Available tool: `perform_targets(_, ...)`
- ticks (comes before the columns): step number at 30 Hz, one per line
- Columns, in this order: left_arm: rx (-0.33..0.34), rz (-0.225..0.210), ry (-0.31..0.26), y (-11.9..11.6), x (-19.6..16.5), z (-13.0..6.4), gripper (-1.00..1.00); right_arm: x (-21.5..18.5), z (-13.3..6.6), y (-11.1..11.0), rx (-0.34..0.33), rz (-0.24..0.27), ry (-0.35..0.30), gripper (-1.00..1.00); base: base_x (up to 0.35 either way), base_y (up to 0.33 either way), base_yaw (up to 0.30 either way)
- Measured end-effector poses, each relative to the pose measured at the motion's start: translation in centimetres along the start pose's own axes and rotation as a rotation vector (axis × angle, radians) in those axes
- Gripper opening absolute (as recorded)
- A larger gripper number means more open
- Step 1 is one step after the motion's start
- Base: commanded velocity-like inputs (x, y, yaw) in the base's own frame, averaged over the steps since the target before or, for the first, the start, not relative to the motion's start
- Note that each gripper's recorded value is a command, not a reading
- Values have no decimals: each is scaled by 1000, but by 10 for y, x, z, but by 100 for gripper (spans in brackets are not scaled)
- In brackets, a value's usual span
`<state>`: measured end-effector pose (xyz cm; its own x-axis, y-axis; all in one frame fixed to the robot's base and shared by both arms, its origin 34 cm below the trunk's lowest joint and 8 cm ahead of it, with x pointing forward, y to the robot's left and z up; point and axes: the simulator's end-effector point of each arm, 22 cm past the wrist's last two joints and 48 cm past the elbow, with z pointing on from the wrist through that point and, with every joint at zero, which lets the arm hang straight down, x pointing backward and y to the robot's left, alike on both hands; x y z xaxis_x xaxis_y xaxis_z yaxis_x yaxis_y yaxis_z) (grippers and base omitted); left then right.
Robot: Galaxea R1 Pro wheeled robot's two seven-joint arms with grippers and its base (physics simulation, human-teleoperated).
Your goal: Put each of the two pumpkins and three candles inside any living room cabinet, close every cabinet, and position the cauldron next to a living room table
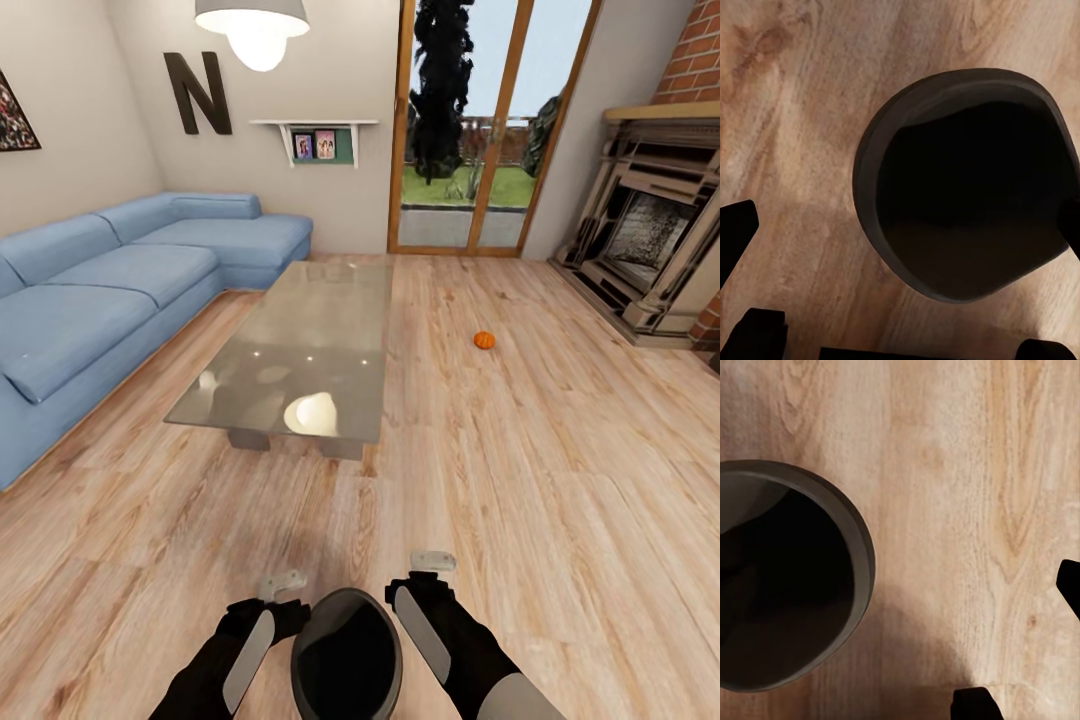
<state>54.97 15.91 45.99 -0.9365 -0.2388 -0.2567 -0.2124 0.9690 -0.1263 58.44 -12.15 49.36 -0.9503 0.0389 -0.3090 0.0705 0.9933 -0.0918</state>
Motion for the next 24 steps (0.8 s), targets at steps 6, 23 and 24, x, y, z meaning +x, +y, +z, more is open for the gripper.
perform_targets(6, 0, 2, 0, 2, 4, 11, 100, 7, 13, -1, 5, 9, -2, 100, 0, 0, 0)
perform_targets(23, 28, -3, -31, 3, 12, 43, 100, 64, 60, -11, 45, -30, 96, 100, 0, 0, 0)
perform_targets(24, 41, -2, -32, 0, 13, 44, 100, 66, 62, -11, 45, -30, 97, 100, 0, 0, 0)
